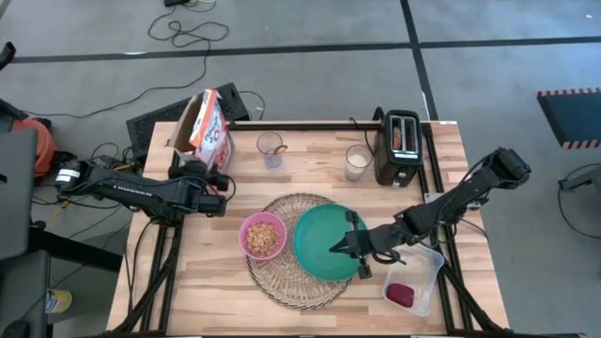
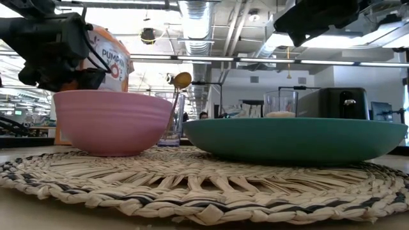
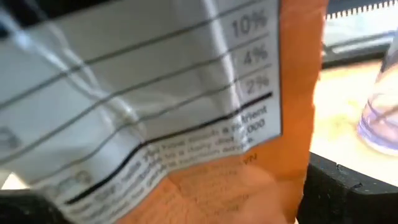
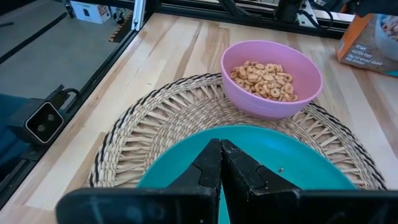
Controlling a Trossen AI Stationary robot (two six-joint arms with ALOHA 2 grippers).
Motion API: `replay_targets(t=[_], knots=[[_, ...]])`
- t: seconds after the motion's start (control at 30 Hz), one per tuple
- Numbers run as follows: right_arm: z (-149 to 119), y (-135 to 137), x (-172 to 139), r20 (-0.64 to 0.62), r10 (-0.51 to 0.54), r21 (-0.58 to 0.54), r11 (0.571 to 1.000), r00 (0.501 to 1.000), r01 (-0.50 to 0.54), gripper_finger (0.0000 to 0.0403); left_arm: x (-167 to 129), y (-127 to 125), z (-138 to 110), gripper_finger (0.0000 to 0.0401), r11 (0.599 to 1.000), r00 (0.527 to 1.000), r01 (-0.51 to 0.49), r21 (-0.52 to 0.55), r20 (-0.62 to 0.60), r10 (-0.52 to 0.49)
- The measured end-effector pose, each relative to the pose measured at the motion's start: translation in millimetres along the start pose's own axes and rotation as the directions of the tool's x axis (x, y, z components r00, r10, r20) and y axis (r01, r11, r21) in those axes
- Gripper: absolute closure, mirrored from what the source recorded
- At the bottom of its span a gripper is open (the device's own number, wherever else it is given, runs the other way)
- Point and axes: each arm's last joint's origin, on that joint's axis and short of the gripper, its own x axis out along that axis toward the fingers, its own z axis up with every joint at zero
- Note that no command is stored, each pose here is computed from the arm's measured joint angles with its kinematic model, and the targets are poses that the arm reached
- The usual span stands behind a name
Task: Arrange a breakfast setting
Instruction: Pour the cereal into the pink bowl from the cereal box
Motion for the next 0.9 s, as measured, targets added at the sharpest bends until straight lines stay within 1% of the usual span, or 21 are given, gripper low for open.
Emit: replay_targets(t=[0.07,0.43,0.67,0.8,0.9], knots=[[-0.1,0.0,0.0,-0.001,0.0,-0.001,1.0,1.0,0.0,0.0369,0.0,-0.1,-0.5,0.0123,1.0,1.0,0.003,0.015,-0.015,-0.003],[-0.4,0.0,0.0,-0.004,0.0,-0.007,1.0,1.0,0.0,0.0369,0.0,0.2,-0.8,0.0121,1.0,1.0,0.003,0.005,-0.026,-0.002],[-0.4,0.0,0.0,-0.005,0.0,-0.011,1.0,1.0,0.0,0.0369,-2.3,-0.7,2.8,0.0121,1.0,0.997,0.008,-0.003,-0.07,-0.008],[-0.3,0.0,0.0,-0.004,0.0,-0.01,1.0,1.0,0.0,0.0369,-3.6,-2.8,5.3,0.0121,0.999,0.996,0.023,0.039,-0.084,-0.019],[-0.3,0.0,0.0,-0.004,0.0,-0.01,1.0,1.0,0.0,0.0369,-3.6,-3.2,5.3,0.0121,0.999,0.996,0.026,0.043,-0.086,-0.022]])
